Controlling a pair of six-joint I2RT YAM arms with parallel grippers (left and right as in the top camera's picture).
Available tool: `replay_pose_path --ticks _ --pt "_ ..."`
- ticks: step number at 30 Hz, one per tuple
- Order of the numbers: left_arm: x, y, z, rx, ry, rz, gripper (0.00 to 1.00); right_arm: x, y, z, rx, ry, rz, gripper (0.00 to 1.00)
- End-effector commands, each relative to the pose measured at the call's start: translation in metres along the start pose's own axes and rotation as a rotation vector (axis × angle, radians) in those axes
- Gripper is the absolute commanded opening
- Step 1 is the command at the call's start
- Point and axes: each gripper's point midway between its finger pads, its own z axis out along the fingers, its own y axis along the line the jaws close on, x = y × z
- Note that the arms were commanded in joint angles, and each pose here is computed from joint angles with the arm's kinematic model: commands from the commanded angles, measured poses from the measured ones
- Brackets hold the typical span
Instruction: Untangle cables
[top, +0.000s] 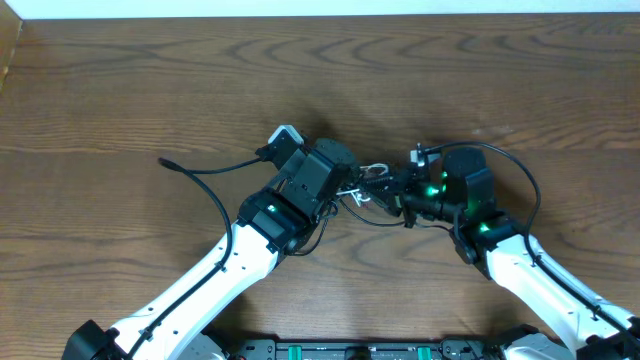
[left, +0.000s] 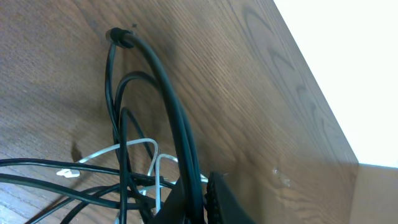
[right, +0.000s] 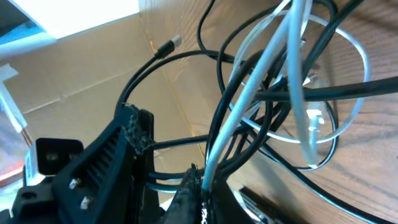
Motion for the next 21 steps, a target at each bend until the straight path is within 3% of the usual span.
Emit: replay_pose_path --ticks 1,4,10,14,21 --pt "-0.007 -0.004 -0.002 0.007 -0.029 0.003 0.08 -0.005 0.001 0.002 0.0 -0.032 -0.011 0.01" --pt "-0.007 -0.003 -0.002 0.003 -0.028 0.004 0.08 0.003 0.02 0.001 -0.073 0.016 -0.085 0.01" --pt "-0.005 0.012 -0.003 -0.058 -0.017 0.04 0.08 -0.005 0.089 -0.032 -0.353 -0.002 -0.412 0.01" --pt "-0.002 0.028 -0.004 -0.121 -0.007 0.061 0.08 -0.04 0.113 -0.072 -0.45 -0.135 -0.514 0.01" --pt "-0.001 0.034 -0.005 -0.147 0.001 0.095 0.08 -0.113 0.11 -0.141 -0.448 -0.412 -0.534 0.01"
